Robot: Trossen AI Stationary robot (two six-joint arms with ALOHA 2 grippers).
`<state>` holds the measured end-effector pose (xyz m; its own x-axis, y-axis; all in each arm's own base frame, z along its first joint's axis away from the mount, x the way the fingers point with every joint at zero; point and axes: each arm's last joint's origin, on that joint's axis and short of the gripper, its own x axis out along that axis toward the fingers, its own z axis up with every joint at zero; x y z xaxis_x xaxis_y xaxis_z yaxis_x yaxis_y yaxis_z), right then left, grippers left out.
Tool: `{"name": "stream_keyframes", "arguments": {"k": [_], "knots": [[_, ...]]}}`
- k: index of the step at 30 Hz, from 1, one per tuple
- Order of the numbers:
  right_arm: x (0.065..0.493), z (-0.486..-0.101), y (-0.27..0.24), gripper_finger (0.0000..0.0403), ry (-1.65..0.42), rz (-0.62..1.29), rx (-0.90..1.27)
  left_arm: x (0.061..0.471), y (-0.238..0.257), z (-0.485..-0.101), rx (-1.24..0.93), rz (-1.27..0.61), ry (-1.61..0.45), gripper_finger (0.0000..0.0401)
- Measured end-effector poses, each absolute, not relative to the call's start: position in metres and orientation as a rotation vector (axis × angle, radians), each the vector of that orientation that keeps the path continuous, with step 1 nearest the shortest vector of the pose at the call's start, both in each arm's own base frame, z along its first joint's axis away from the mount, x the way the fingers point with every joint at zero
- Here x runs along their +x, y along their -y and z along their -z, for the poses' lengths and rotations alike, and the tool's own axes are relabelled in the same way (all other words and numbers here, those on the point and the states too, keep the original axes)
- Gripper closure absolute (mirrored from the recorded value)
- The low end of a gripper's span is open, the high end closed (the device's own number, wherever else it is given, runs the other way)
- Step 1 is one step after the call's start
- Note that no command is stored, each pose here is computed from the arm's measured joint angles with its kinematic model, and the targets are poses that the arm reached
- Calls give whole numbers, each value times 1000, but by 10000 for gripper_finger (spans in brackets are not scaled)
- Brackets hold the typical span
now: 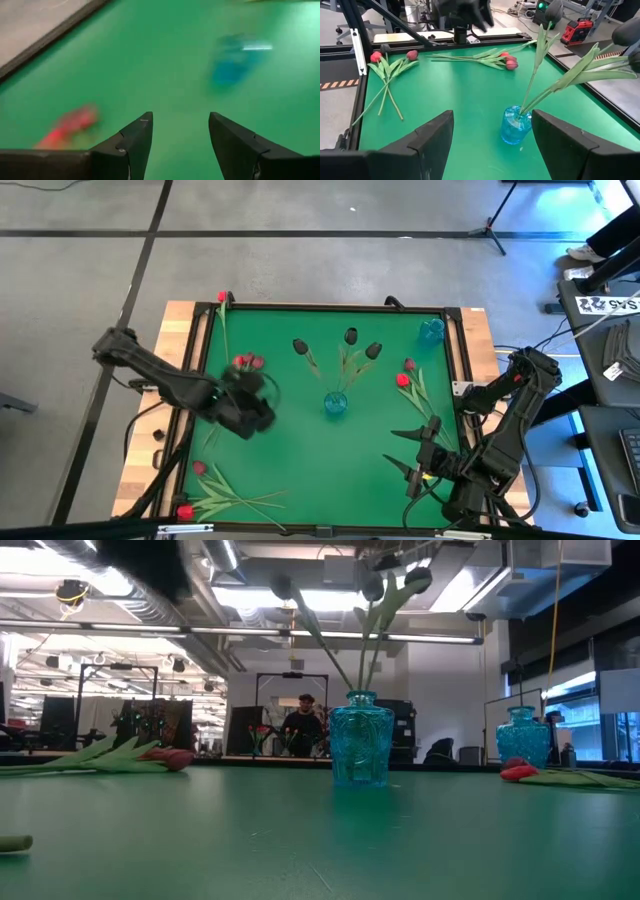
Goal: Sort flowers into vase by color
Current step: Put the black tulip into the bottom blue vase
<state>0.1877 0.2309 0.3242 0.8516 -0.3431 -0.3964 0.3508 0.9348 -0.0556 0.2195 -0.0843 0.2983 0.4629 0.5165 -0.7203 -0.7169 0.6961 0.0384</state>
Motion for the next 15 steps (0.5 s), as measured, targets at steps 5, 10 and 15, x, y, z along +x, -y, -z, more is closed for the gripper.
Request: {"name": "stream_keyframes", "arguments": {"k": [5,10,15], "knots": [[188,-322,-234,134,-419,354,24,182,58,-291,-402,-1026,-866,213],[184,-320,-241,134,-432,321,30,170,53,-268,-450,-1029,-1027,213],[182,-317,-246,134,-453,298,59,168,77,-252,-531,-830,-1186,213]]}}
